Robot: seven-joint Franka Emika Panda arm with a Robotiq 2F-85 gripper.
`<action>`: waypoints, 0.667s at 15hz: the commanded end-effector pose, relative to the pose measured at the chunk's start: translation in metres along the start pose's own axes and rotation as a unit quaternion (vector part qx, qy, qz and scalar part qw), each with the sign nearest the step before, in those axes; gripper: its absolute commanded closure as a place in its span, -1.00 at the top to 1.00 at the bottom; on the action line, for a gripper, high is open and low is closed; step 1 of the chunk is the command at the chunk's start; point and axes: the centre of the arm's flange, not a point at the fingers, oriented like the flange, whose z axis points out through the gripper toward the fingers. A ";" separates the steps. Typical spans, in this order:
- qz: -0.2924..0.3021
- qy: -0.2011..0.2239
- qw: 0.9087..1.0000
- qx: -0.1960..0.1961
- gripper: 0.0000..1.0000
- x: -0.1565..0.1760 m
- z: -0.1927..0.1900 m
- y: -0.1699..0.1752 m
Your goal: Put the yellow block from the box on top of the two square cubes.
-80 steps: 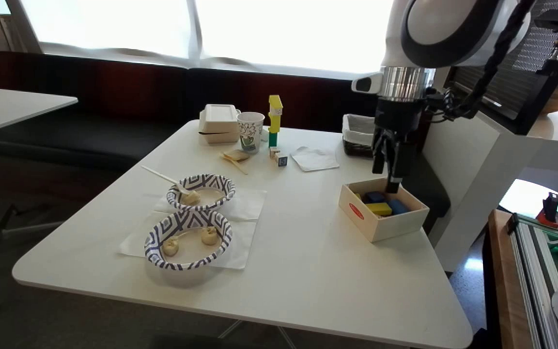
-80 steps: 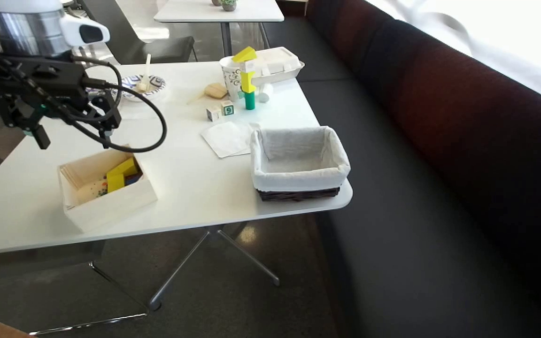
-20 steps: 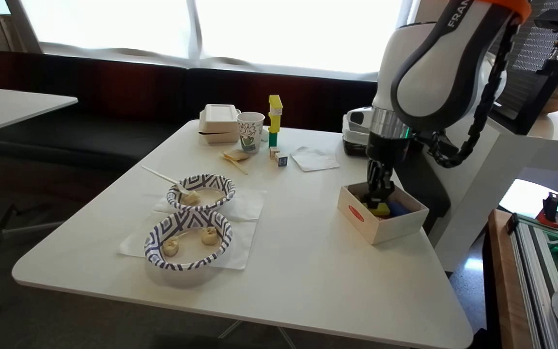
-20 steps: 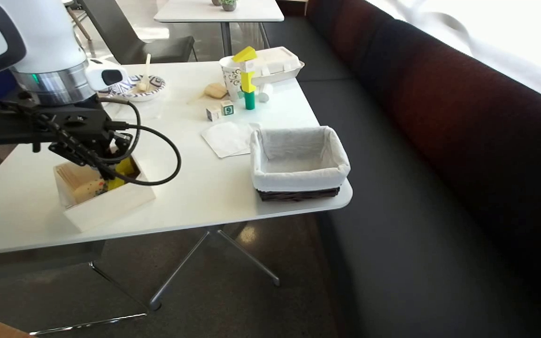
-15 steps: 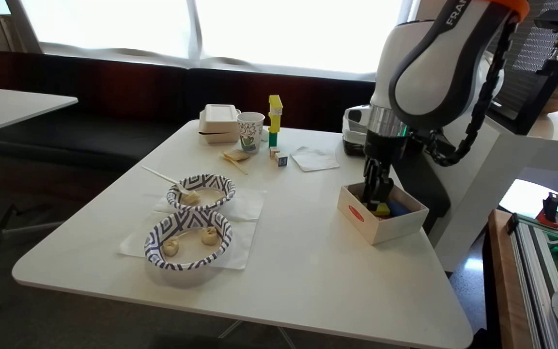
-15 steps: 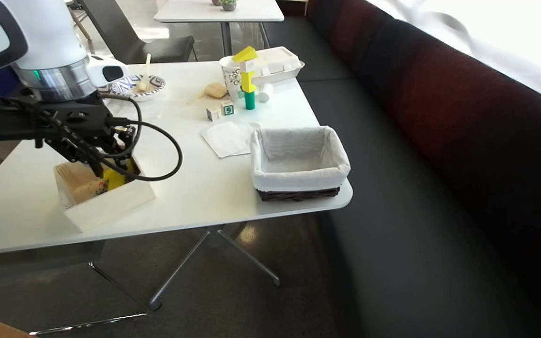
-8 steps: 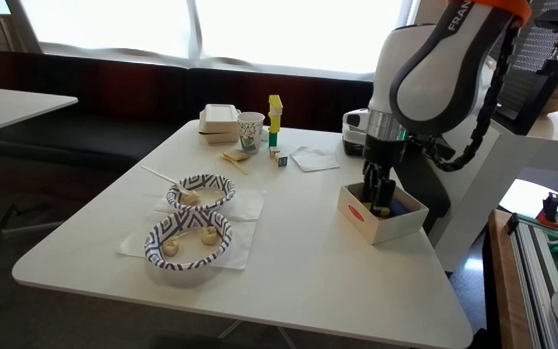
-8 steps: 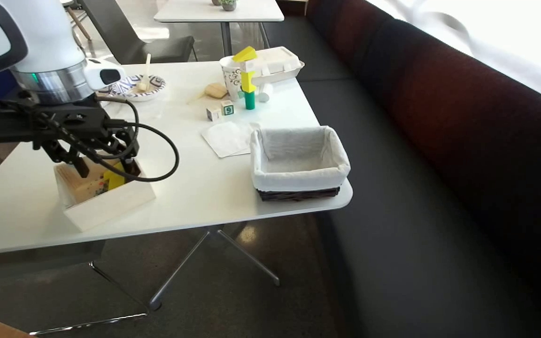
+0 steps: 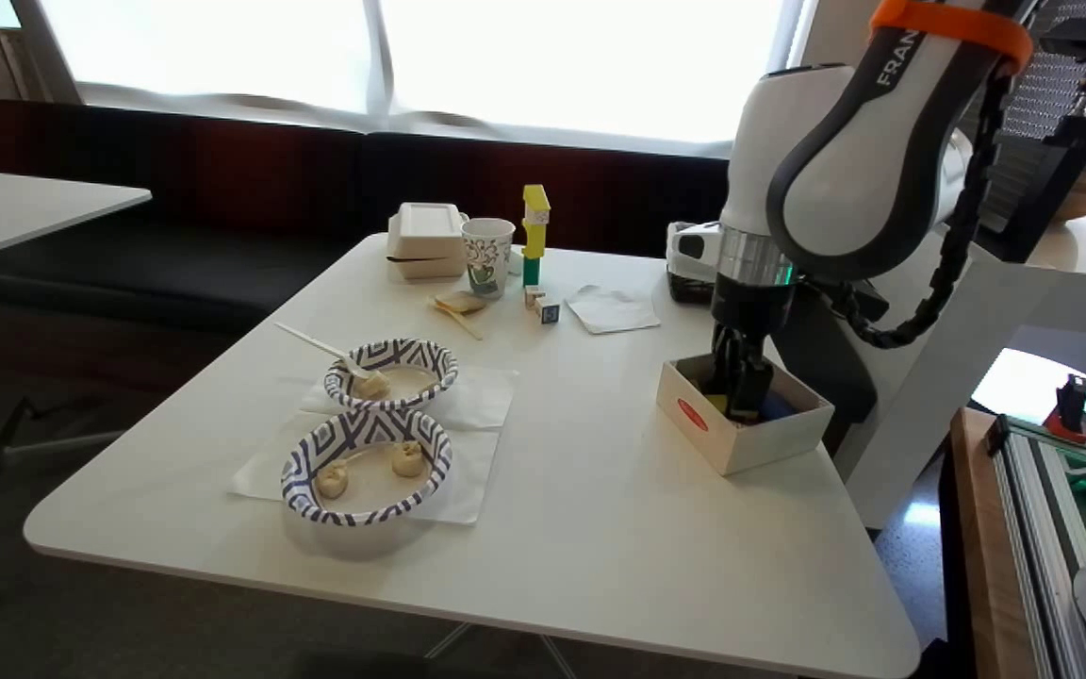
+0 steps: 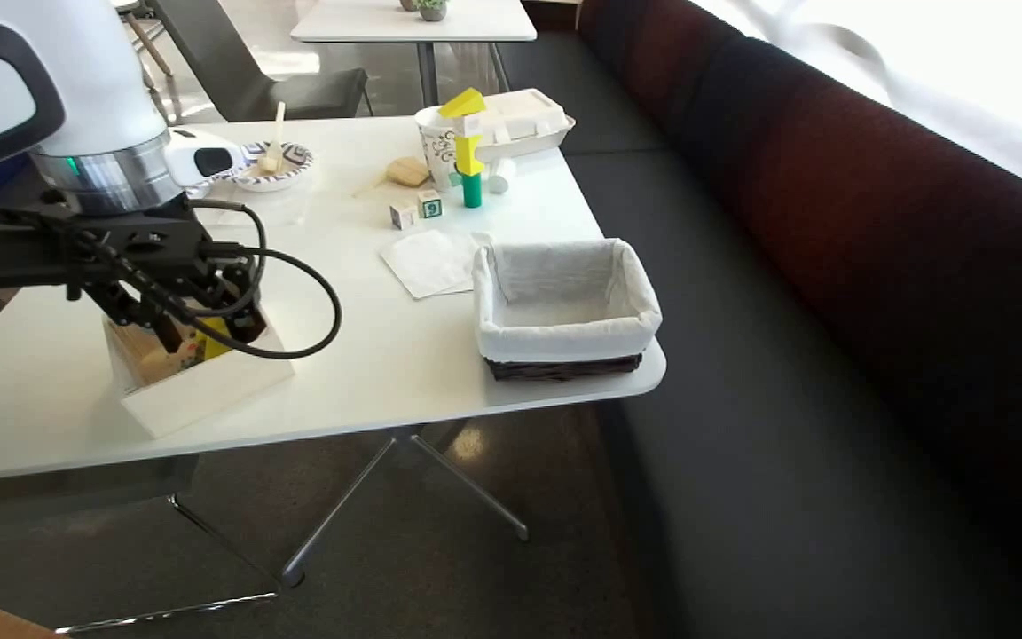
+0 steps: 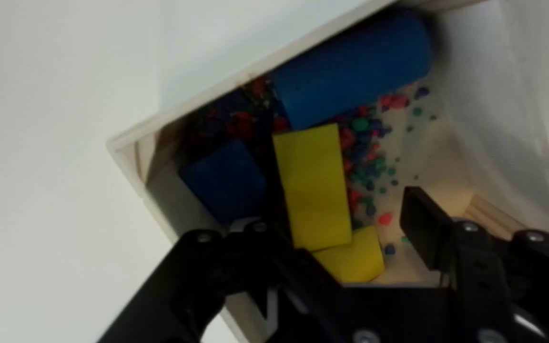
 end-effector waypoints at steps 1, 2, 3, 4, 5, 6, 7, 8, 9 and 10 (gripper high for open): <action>-0.003 0.001 1.000 -0.016 0.19 -0.008 0.010 -0.004; -0.004 -0.001 1.000 -0.018 0.13 -0.009 0.010 -0.003; -0.007 -0.001 1.000 -0.018 -0.13 -0.008 0.011 -0.003; -0.008 0.001 1.000 -0.021 -0.34 -0.008 0.010 -0.002; -0.009 0.002 1.000 -0.023 -0.51 -0.008 0.009 -0.001; -0.011 0.003 1.000 -0.025 -0.73 -0.008 0.008 -0.001; -0.013 0.004 1.000 -0.025 -0.83 -0.008 0.007 -0.002; -0.015 0.004 1.000 -0.023 -0.83 -0.008 0.004 -0.003; -0.015 0.003 1.000 -0.020 -0.83 -0.009 0.002 -0.004; -0.015 0.004 1.000 -0.017 -0.83 -0.010 -0.003 -0.006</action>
